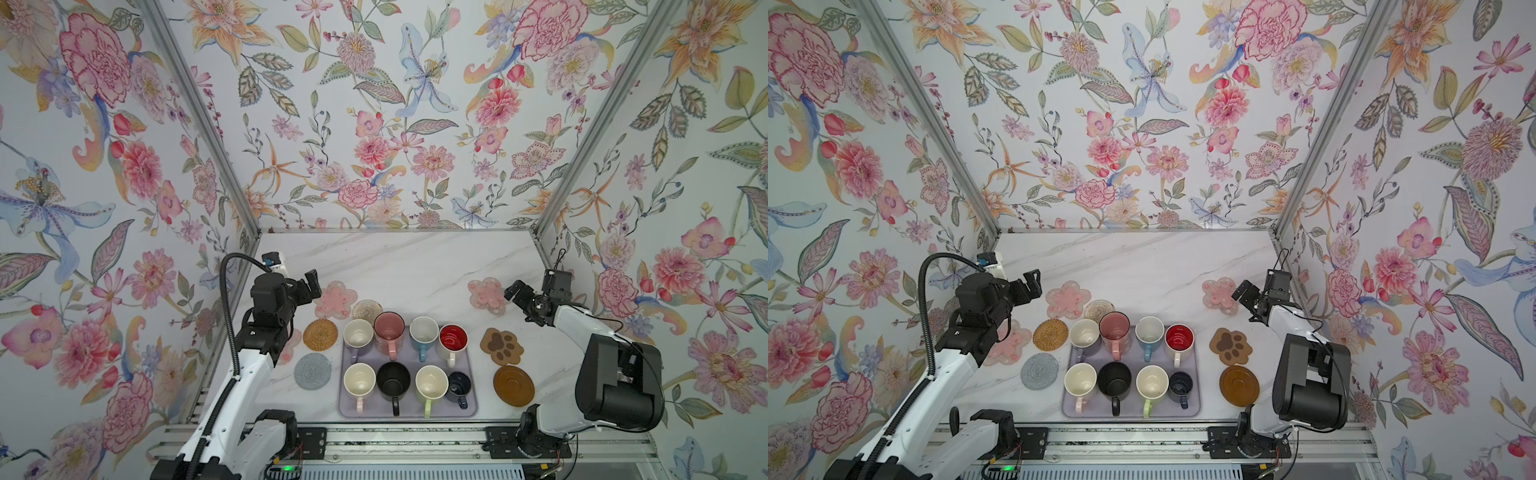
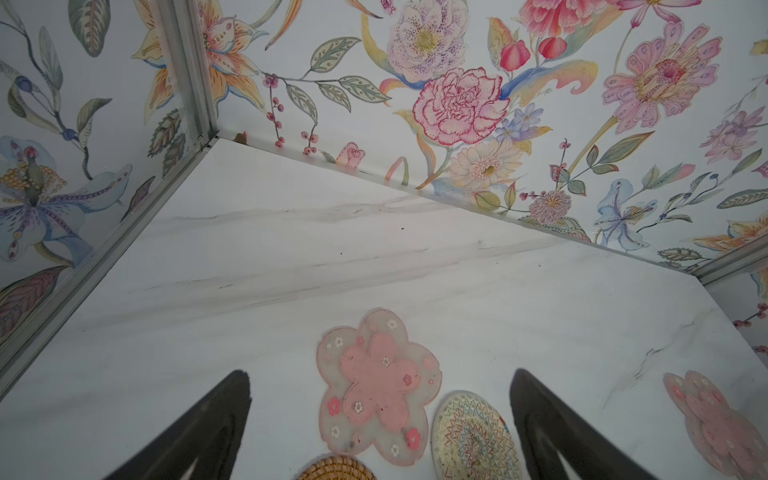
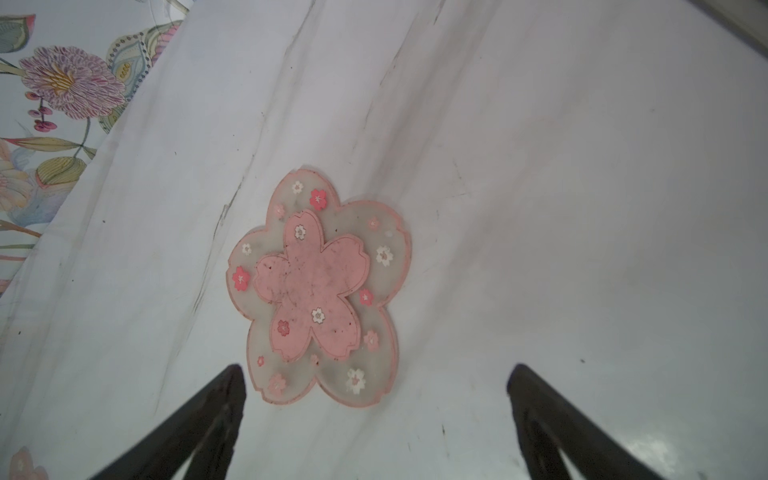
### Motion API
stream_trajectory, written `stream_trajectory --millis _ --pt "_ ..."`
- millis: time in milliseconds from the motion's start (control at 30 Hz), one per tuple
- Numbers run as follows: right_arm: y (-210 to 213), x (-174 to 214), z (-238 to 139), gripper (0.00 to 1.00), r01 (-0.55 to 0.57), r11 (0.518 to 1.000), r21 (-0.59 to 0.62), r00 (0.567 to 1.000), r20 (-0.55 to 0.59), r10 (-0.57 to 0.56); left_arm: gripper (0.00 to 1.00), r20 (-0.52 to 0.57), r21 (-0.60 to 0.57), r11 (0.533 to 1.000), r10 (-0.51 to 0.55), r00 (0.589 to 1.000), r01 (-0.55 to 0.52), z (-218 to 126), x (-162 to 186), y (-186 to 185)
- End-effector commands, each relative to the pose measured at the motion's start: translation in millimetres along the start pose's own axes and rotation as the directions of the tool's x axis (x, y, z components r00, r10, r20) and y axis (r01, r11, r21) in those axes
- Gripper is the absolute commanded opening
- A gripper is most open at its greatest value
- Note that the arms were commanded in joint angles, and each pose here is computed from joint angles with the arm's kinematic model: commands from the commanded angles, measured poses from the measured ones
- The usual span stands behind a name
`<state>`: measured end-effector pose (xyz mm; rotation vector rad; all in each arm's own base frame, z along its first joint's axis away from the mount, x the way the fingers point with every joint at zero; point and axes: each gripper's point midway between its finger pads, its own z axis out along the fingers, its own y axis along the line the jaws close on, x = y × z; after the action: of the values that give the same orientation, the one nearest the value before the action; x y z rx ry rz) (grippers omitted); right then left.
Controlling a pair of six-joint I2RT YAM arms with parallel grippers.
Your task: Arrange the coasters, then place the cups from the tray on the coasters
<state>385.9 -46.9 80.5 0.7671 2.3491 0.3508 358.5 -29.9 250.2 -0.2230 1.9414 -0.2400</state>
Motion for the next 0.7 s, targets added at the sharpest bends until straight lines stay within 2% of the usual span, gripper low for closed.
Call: stream_trajectory --millis 0,267,667 --pt "6 3 5 0.99 -0.006 1.0 -0.021 0.999 -0.042 0.005 0.99 0.04 0.076 0.996 0.035 0.999 -0.038 8 -31 -20" --pt "13 18 22 0.99 0.014 1.0 -0.023 0.995 -0.103 -0.016 0.99 -0.028 0.158 0.987 0.027 0.999 -0.022 35 -19 -35" --pt "22 26 45 0.99 0.04 0.999 -0.011 0.989 -0.144 -0.041 0.99 -0.032 0.153 0.988 0.039 0.999 -0.033 31 -6 -33"
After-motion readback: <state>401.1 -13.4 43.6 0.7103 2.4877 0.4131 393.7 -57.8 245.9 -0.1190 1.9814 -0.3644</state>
